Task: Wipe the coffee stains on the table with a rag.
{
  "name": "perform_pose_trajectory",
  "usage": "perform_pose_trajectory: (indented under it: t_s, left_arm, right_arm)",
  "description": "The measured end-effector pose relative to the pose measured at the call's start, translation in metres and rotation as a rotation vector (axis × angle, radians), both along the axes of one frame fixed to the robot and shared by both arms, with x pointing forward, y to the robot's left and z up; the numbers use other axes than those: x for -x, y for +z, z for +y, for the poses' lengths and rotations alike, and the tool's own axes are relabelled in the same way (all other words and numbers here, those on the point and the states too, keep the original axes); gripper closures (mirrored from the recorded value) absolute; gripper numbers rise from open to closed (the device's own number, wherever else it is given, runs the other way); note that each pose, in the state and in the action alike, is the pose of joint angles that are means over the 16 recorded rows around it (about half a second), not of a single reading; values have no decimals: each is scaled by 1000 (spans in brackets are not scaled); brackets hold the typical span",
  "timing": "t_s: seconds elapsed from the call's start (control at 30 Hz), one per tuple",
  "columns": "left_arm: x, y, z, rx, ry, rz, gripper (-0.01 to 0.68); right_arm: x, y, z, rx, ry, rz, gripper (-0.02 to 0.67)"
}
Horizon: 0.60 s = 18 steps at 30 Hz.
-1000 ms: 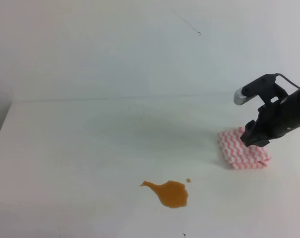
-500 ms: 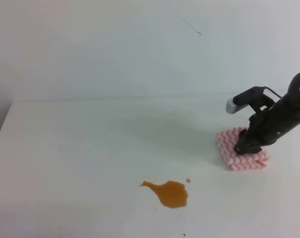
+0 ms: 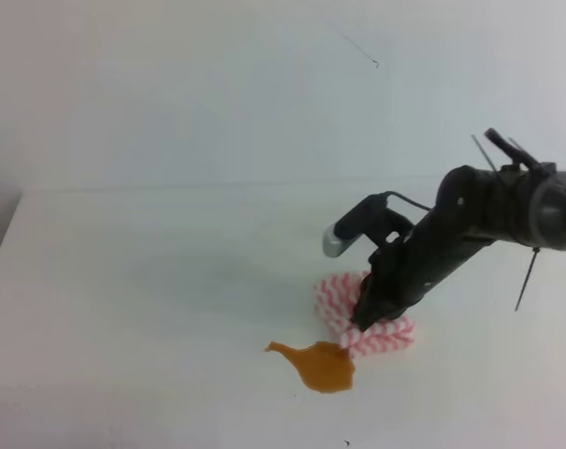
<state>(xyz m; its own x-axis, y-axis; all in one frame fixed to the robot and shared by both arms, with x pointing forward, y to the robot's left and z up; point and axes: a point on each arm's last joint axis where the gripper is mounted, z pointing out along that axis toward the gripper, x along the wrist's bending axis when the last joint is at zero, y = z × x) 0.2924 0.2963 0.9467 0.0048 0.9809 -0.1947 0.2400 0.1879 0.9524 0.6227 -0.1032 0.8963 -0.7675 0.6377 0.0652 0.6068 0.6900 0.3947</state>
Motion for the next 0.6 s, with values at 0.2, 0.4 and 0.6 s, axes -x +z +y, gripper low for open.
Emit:
perform_pose_trajectory:
  t_s: [0.2,0.4,0.6]
  left_arm:
    - [0,0,0,0,4,1,673]
    - [0,0,0,0,4,1,673]
    - [0,0,0,0,4,1,673]
  right_arm:
    - [18,11,57,-39,115,-43,621]
    - [34,26,102,-84,198,-80,622]
    - [47,31,124,-95,237,-51,623]
